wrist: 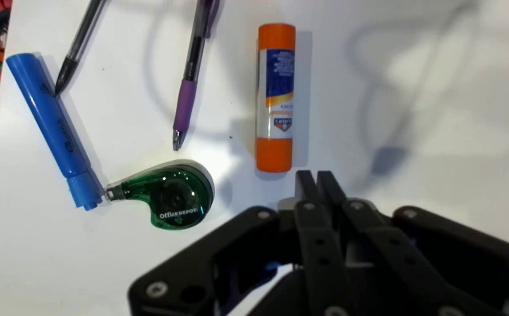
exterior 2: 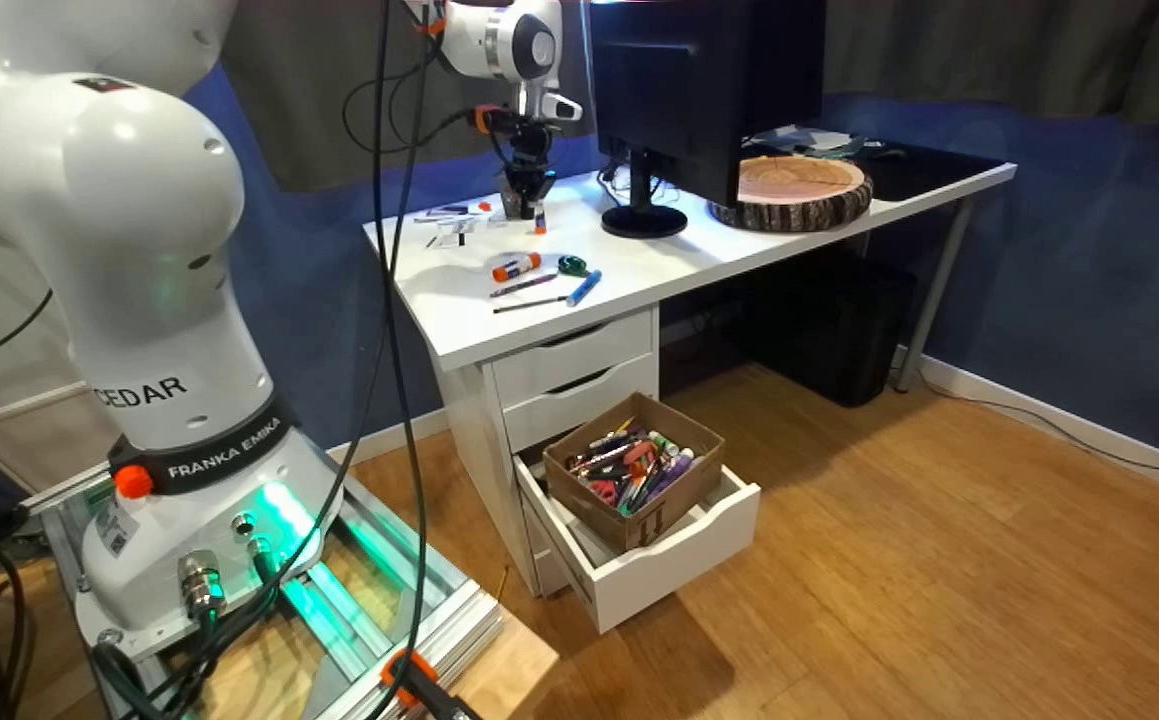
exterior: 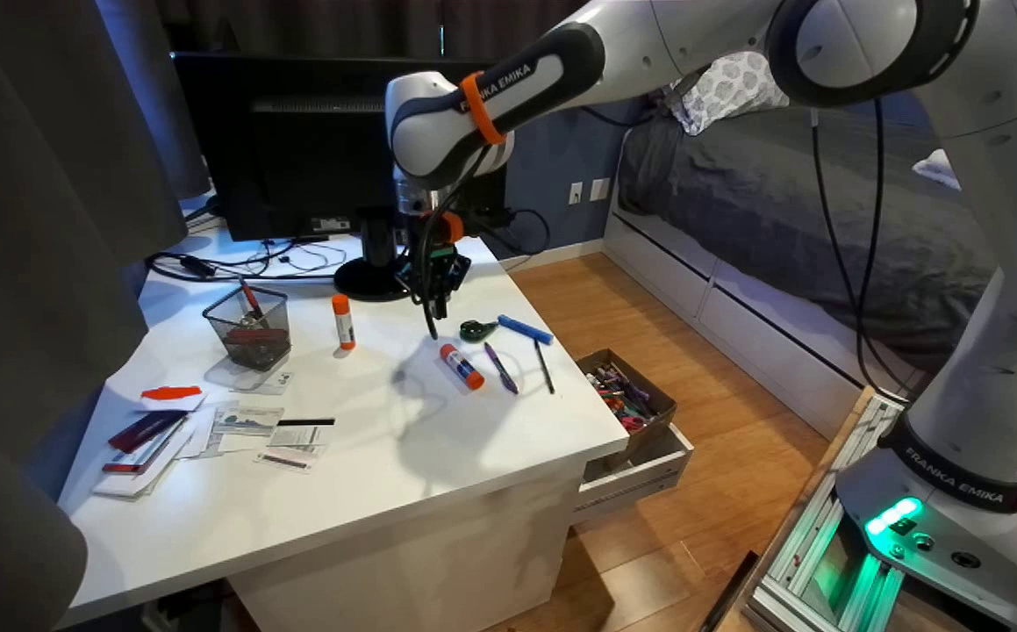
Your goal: Flip the stick of glue on the right over
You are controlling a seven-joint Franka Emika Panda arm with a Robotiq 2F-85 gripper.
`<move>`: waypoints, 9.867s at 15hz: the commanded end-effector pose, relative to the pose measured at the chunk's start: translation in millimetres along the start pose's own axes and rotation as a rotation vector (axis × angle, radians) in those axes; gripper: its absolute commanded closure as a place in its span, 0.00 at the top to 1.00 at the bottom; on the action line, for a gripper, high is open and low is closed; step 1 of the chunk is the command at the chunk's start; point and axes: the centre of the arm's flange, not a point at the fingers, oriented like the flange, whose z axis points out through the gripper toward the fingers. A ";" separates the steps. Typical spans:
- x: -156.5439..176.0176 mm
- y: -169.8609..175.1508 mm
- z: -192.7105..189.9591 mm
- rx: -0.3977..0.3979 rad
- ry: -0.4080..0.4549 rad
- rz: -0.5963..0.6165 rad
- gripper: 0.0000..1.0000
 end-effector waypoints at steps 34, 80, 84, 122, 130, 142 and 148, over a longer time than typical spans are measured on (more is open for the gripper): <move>-131.8 -50.2 34.0 -0.172 0.612 0.192 1.00; 3.6 33.9 71.6 0.020 -0.134 0.291 1.00; 14.9 31.6 79.5 0.030 -0.133 0.286 1.00; -110.5 -49.8 5.5 -0.007 0.494 0.217 0.08; -164.6 -42.0 -6.0 -0.176 0.892 0.251 0.08; -109.8 -51.6 2.3 -0.228 1.014 0.146 0.08; -80.3 -66.9 23.8 -0.200 1.135 -0.038 0.08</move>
